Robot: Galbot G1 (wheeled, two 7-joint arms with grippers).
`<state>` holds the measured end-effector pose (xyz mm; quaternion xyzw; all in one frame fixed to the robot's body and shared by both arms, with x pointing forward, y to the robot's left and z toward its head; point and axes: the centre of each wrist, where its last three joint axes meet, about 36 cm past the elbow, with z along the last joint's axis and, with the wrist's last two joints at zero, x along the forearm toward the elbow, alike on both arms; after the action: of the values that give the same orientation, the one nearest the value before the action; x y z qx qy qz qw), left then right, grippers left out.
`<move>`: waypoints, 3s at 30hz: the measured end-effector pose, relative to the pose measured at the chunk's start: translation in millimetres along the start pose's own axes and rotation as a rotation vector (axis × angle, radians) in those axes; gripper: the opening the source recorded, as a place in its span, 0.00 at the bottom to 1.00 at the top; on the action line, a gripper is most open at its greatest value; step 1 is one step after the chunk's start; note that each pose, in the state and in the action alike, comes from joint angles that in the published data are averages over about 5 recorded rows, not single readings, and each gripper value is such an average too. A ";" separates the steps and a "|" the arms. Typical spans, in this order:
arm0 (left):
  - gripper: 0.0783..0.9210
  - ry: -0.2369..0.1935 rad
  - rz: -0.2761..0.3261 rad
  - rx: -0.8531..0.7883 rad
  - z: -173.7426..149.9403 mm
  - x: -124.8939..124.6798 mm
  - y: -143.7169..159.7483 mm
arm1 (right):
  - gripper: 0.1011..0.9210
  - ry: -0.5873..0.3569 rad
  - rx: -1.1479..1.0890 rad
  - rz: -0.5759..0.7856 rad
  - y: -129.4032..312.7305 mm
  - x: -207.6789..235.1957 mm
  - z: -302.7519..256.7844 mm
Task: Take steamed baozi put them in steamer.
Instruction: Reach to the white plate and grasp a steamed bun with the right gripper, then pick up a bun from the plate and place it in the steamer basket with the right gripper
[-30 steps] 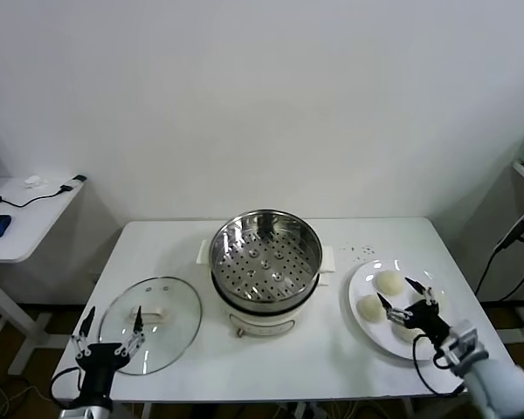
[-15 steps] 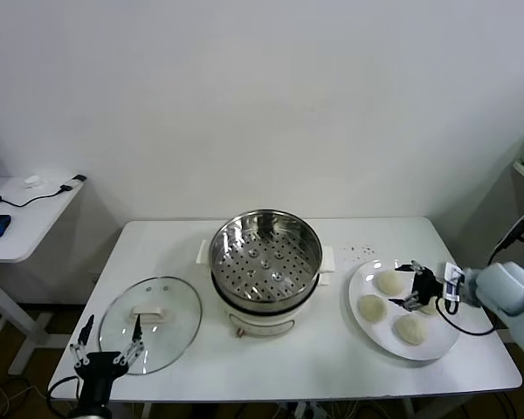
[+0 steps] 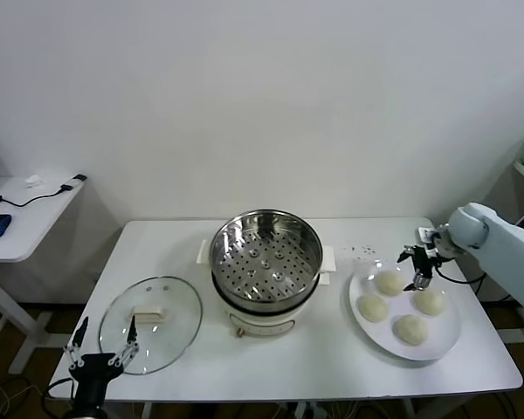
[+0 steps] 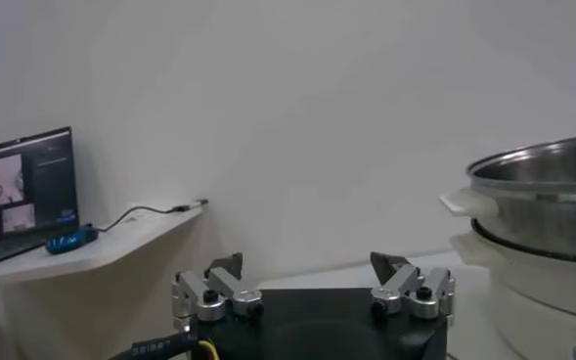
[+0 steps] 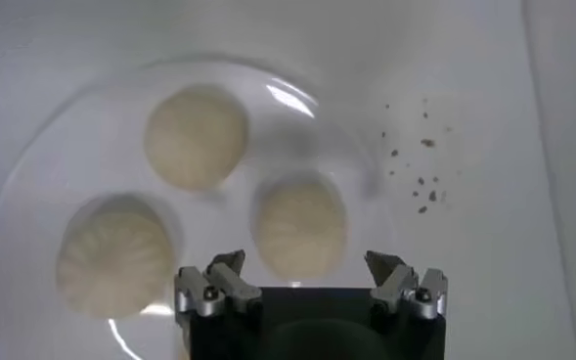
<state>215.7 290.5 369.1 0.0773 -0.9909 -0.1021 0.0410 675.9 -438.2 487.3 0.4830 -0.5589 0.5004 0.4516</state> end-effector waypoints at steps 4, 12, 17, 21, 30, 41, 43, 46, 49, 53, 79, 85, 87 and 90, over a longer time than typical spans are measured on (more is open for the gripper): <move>0.88 0.001 -0.001 -0.001 -0.2 -2.0 0.1 | 0.88 0.028 0.012 -0.020 -11.8 -5.5 -9.4; 0.88 0.009 -0.003 -0.007 2.6 -2.9 2.1 | 0.88 0.057 0.028 -0.062 -21.5 -22.8 -26.7; 0.88 0.013 -0.006 -0.010 3.7 -2.3 3.5 | 0.88 0.067 0.035 -0.088 -21.3 -34.1 -33.5; 0.88 0.016 -0.009 -0.014 4.5 -1.2 5.0 | 0.88 0.075 0.040 -0.100 -21.6 -39.4 -35.7; 0.88 0.019 -0.010 -0.016 6.2 0.3 5.7 | 0.73 0.087 0.051 -0.112 -23.1 -44.3 -36.8; 0.88 0.019 -0.009 -0.021 6.8 1.1 5.9 | 0.60 0.077 0.056 -0.121 -24.6 -42.6 -35.8; 0.88 0.020 -0.008 -0.022 7.0 1.6 5.9 | 0.59 0.071 0.060 -0.121 -25.1 -40.5 -35.7; 0.88 0.021 -0.007 -0.024 7.6 2.9 6.0 | 0.59 0.061 0.076 -0.120 -27.1 -33.2 -37.3; 0.88 0.023 -0.006 -0.026 8.3 3.9 6.3 | 0.59 0.050 0.113 -0.112 -31.6 -18.9 -43.9; 0.88 0.027 -0.002 -0.027 9.8 5.2 6.2 | 0.59 0.035 0.212 -0.098 -42.1 10.5 -67.6; 0.88 0.054 -0.018 -0.030 5.0 12.3 4.1 | 0.57 0.161 1.398 0.130 -58.0 188.8 -360.8; 0.88 0.062 -0.021 -0.037 5.1 13.0 6.4 | 0.57 0.172 1.552 0.120 -45.0 155.9 -402.6; 0.88 0.062 -0.021 -0.039 4.4 12.4 7.4 | 0.57 0.175 1.586 0.114 -41.1 142.5 -412.5; 0.88 0.061 -0.022 -0.042 3.1 11.3 8.7 | 0.58 0.177 1.623 0.105 -36.0 123.6 -424.0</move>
<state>203.0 297.7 368.6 0.0902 -0.9859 -0.1210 0.0718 705.1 -28.1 652.6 0.5914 -0.0068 0.8061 -0.0204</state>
